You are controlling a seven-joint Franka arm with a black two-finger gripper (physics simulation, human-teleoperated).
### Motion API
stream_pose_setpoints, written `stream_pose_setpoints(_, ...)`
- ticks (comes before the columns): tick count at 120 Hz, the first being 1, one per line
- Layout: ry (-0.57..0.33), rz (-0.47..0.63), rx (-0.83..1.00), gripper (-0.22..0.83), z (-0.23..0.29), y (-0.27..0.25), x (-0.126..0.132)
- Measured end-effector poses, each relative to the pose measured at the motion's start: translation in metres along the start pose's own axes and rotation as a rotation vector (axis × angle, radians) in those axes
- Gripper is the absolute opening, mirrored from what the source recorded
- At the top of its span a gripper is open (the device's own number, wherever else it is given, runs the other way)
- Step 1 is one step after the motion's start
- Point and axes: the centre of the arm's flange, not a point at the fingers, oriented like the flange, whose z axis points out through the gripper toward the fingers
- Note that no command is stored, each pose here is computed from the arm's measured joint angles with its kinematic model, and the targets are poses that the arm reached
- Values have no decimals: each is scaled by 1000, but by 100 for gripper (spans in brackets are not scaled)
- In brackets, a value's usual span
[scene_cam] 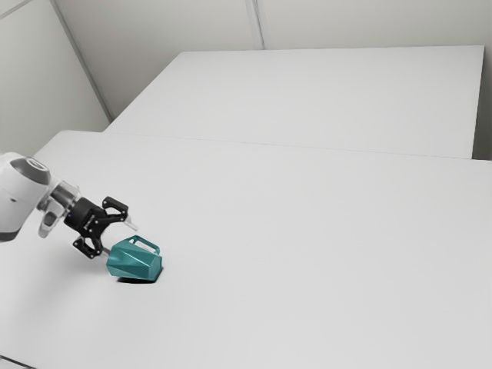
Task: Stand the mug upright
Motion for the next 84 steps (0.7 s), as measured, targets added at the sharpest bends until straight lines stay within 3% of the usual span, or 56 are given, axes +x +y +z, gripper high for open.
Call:
stream_pose_setpoints(22,5,3,2,61,5,-3,0)
stream_pose_setpoints(54,-4,24,-23,7,9,-10,-1)
stream_pose_setpoints(68,-8,30,-26,-5,9,-13,-1)
stream_pose_setpoints(84,-18,80,-33,-12,11,-37,2)
